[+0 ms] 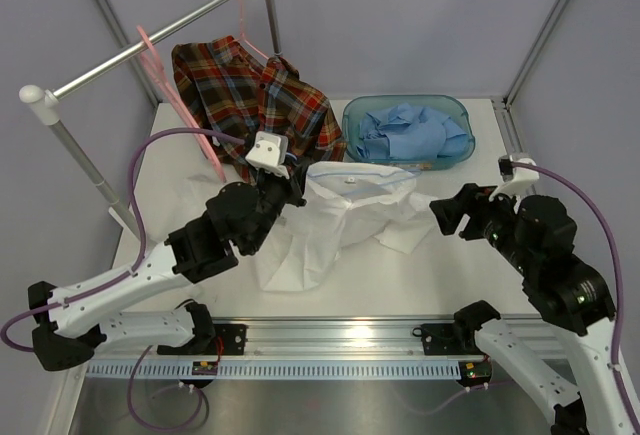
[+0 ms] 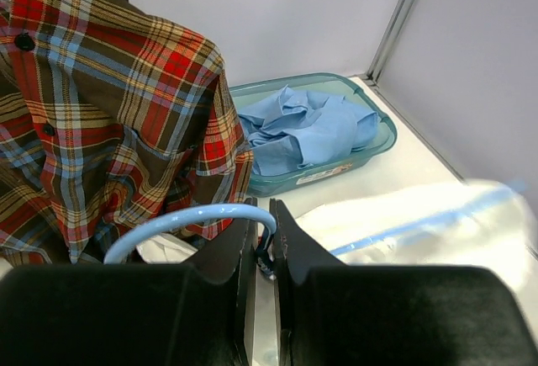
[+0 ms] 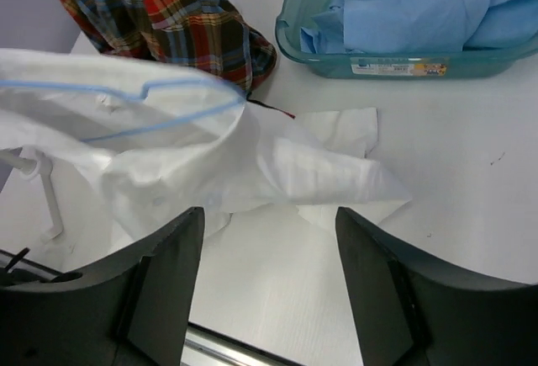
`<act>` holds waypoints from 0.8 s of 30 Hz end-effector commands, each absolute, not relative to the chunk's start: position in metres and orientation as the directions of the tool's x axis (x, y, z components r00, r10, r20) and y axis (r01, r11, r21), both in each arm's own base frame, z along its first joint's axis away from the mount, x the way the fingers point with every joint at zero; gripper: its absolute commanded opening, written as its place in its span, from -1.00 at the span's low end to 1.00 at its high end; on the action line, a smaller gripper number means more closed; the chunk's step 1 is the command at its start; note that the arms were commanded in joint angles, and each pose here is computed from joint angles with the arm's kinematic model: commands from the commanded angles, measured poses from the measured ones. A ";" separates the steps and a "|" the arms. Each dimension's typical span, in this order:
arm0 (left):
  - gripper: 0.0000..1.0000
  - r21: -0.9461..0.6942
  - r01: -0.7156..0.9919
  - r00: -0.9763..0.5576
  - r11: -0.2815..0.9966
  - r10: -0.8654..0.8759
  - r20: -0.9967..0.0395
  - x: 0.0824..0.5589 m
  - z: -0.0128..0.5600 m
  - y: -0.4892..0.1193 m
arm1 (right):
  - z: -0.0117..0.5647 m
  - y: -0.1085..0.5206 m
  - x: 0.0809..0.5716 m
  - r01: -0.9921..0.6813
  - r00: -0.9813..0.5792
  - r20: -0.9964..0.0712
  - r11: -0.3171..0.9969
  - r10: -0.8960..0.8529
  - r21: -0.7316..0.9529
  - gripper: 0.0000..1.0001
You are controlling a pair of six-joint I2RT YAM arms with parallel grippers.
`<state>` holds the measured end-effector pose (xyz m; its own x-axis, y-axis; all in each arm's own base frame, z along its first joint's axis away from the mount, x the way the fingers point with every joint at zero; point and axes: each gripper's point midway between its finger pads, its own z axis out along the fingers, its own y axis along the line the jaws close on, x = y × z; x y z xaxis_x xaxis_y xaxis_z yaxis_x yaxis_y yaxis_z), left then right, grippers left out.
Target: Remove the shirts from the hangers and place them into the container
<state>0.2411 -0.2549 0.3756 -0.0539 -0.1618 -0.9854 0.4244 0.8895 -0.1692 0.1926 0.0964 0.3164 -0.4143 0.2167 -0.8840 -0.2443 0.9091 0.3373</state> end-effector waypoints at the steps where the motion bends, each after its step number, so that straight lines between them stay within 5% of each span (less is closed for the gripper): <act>1: -1.00 -0.214 0.407 -0.003 0.888 -0.233 -0.973 0.246 0.411 -0.250 | 0.345 0.099 0.175 -0.357 -0.352 -0.923 0.889 0.155 0.286 0.47; 12: -1.00 -0.153 0.533 -0.047 0.832 -0.151 -0.987 0.238 0.403 -0.283 | 0.364 0.159 0.174 -0.669 -0.324 -0.945 0.696 0.043 0.261 0.48; 24: -1.00 -0.038 0.603 -0.081 0.797 0.014 -0.997 0.234 0.382 -0.299 | 0.358 0.175 0.209 -0.774 -0.235 -0.952 0.630 -0.194 0.063 0.48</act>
